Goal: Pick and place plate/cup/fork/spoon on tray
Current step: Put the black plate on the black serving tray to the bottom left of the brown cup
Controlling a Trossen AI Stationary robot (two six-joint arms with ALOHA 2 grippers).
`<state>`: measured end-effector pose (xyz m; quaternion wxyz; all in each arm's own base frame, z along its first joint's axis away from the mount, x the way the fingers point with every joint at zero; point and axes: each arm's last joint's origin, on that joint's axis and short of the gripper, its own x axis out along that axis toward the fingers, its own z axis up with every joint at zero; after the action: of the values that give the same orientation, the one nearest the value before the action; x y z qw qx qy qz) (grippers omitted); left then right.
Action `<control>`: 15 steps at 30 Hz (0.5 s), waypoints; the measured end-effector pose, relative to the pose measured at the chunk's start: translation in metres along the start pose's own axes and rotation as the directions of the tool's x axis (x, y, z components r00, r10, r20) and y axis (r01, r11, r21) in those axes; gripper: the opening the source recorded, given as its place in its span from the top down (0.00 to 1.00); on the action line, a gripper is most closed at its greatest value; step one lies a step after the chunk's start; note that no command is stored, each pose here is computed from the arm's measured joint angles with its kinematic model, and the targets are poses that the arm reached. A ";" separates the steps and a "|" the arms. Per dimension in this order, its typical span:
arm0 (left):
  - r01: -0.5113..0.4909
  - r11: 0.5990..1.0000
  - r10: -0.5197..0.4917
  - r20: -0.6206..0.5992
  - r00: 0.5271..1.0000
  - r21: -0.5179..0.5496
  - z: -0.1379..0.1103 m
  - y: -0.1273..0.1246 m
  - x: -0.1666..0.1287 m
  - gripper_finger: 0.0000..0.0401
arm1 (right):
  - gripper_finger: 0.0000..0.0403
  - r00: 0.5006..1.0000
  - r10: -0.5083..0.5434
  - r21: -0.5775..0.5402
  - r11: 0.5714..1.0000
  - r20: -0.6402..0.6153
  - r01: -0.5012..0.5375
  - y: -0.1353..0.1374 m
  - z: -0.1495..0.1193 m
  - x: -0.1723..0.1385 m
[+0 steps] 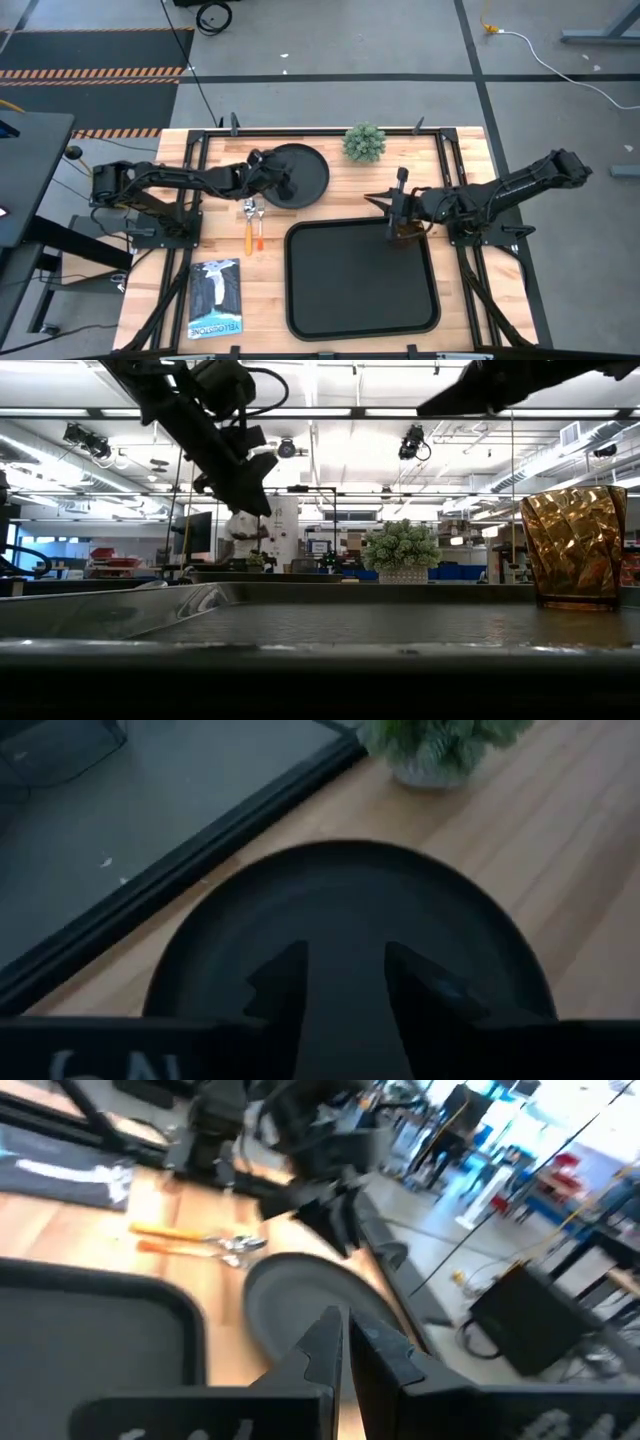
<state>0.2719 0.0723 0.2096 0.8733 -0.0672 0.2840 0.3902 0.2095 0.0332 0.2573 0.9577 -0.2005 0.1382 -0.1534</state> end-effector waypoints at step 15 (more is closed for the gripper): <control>-0.031 0.976 0.036 -0.017 0.999 0.217 0.000 0.035 0.028 0.64 | 0.93 0.981 -0.191 0.176 0.967 0.010 0.187 -0.043 -0.011 0.038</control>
<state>0.2613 0.1146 0.1983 0.8656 0.0293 0.3352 0.3708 0.2302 -0.0210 0.2579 0.9543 -0.1304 0.0916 -0.2528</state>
